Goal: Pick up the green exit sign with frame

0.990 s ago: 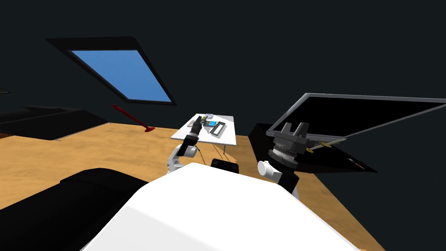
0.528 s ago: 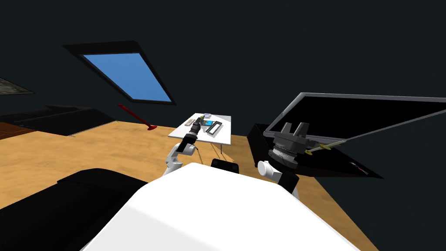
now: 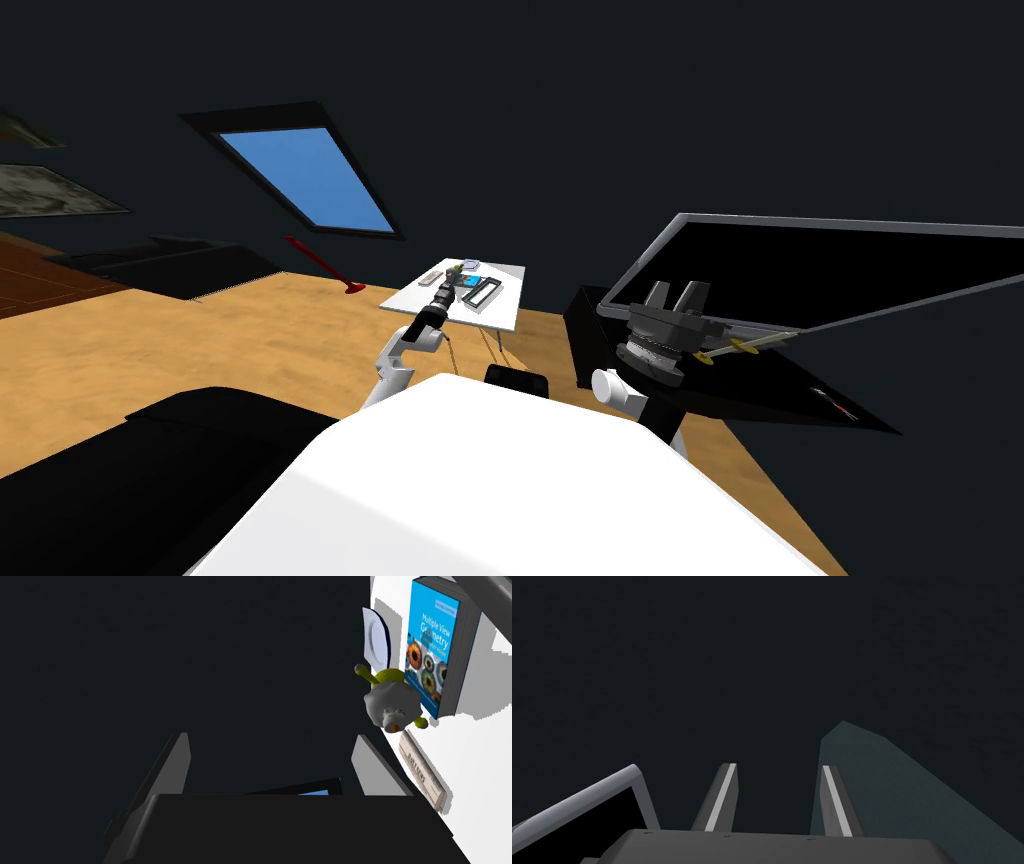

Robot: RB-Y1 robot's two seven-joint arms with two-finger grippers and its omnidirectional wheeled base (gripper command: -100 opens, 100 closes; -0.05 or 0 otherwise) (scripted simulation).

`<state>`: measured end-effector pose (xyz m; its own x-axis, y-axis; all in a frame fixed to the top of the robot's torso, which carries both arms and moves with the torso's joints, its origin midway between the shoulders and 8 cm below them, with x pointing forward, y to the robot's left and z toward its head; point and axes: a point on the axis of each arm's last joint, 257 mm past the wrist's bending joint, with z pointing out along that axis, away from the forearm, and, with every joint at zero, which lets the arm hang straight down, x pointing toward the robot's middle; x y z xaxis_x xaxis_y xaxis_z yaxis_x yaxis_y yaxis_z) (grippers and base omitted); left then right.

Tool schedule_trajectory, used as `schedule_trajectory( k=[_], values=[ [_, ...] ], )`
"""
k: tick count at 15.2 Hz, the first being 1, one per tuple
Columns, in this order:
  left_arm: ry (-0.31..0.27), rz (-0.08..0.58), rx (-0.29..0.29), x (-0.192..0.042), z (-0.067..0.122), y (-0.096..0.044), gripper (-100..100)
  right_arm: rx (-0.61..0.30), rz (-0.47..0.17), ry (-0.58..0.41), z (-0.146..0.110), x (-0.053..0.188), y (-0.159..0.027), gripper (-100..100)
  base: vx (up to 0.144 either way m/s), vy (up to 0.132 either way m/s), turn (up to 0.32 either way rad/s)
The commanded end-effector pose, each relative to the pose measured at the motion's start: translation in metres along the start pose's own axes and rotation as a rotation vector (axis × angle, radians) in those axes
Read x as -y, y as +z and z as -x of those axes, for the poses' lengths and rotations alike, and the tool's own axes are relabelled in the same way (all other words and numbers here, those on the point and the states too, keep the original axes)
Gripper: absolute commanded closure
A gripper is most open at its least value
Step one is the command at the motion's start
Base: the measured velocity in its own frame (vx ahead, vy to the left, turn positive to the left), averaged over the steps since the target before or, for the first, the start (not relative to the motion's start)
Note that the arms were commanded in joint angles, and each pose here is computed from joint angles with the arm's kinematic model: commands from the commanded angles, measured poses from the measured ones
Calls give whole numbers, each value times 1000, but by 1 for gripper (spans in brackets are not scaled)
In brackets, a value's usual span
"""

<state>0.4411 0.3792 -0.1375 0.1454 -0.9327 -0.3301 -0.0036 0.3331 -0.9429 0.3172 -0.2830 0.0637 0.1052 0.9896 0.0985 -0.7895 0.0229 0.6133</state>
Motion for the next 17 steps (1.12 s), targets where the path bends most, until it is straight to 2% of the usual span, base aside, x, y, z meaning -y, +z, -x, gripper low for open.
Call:
schedule_trajectory(
  k=[1, 2, 3, 5, 6, 9, 10, 11, 12, 14, 15, 17],
  values=[
    [-9, 51, 10, -14, 8, 3, -100, 0, 0, 0, 0, 0, 0, 0, 35, -225, 110],
    [-9, 62, 10, -17, 8, 3, -100, 0, 0, 0, 0, 0, 0, 0, 28, -157, 37],
    [-22, 102, 27, -31, 20, 6, -100, 0, 0, 0, 0, 0, 0, 0, 35, -179, 82],
    [-23, 131, 27, -38, 20, 5, -100, 0, 0, 0, 0, 0, 0, 0, 21, -178, 70],
    [-39, 167, 46, -51, 33, 6, -100, 0, 0, 0, 0, 0, 0, 0, 32, -209, 80],
    [-40, 200, 46, -59, 33, 5, -100, 0, 0, 0, 0, 0, 0, 0, 42, -157, 53],
    [-59, 248, 67, -75, 46, 5, -100, 0, 0, 0, 0, 0, 0, 0, 55, -135, 68],
    [-60, 269, 66, -80, 46, 4, -100, 0, 0, 0, 0, 0, 0, 0, 65, -164, 121],
    [-82, 302, 89, -92, 59, 4, -100, 0, 0, 0, 0, 0, 0, 0, 104, -195, 141],
    [-83, 338, 89, -100, 59, 1, -100, 0, 0, 0, 0, 0, 0, 0, 73, -191, 84],
    [-108, 372, 112, -112, 72, 0, -100, 0, 0, 0, 0, 0, 0, 0, 52, -198, 84],
    [-110, 407, 112, -120, 71, -3, -100, 0, 0, 0, 0, 0, 0, 0, 51, -164, 67]
  ],
)
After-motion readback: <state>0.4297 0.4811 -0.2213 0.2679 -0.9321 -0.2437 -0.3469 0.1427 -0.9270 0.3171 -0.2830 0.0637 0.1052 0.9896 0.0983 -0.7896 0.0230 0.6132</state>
